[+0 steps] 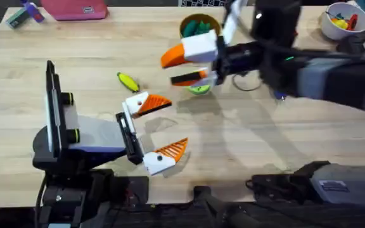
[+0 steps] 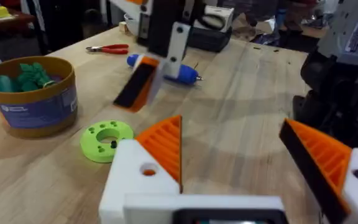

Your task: Pick up the gripper from the table and insert it into the empty holder that is missing its gripper. Then pick up a screw, insert it into the mounting hole, and use the screwdriver to tighten it. Finally, clean up the table by picking up the vegetable and placing it into the bucket.

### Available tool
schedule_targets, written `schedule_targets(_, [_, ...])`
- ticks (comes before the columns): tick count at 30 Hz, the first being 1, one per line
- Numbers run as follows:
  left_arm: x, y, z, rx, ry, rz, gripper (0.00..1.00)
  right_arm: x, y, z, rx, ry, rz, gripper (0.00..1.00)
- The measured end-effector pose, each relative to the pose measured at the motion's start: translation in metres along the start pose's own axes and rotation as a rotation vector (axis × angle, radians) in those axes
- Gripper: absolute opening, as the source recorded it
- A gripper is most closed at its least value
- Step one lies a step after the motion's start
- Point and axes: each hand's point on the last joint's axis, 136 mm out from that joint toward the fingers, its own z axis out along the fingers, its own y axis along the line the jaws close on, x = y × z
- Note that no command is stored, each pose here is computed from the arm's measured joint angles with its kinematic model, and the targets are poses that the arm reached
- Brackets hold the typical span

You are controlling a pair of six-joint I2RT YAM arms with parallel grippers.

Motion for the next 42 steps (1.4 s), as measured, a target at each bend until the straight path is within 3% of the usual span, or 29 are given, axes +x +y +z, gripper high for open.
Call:
schedule_targets(7, [0.000,-0.001,0.000,0.004,0.000,0.000,0.985,0.009,-0.028,-0.056,0.388,-0.112,0.138,0.993])
schedule_targets(16, [0.000,-0.001,0.000,0.006,0.000,0.000,0.985,-0.012,-0.003,-0.105,0.862,-0.086,-0.142,0.993])
schedule_targets(24, [0.000,-0.001,0.000,0.007,0.000,0.000,0.985,-0.019,-0.044,-0.111,1.181,0.170,-0.242,0.990])
schedule_targets(31, [0.000,-0.001,0.000,0.007,0.000,0.000,0.986,-0.029,-0.071,-0.087,1.277,0.334,-0.352,0.962])
schedule_targets(42, [0.000,-0.001,0.000,0.007,0.000,0.000,0.986,-0.038,-0.089,-0.059,1.312,0.418,-0.410,0.869])
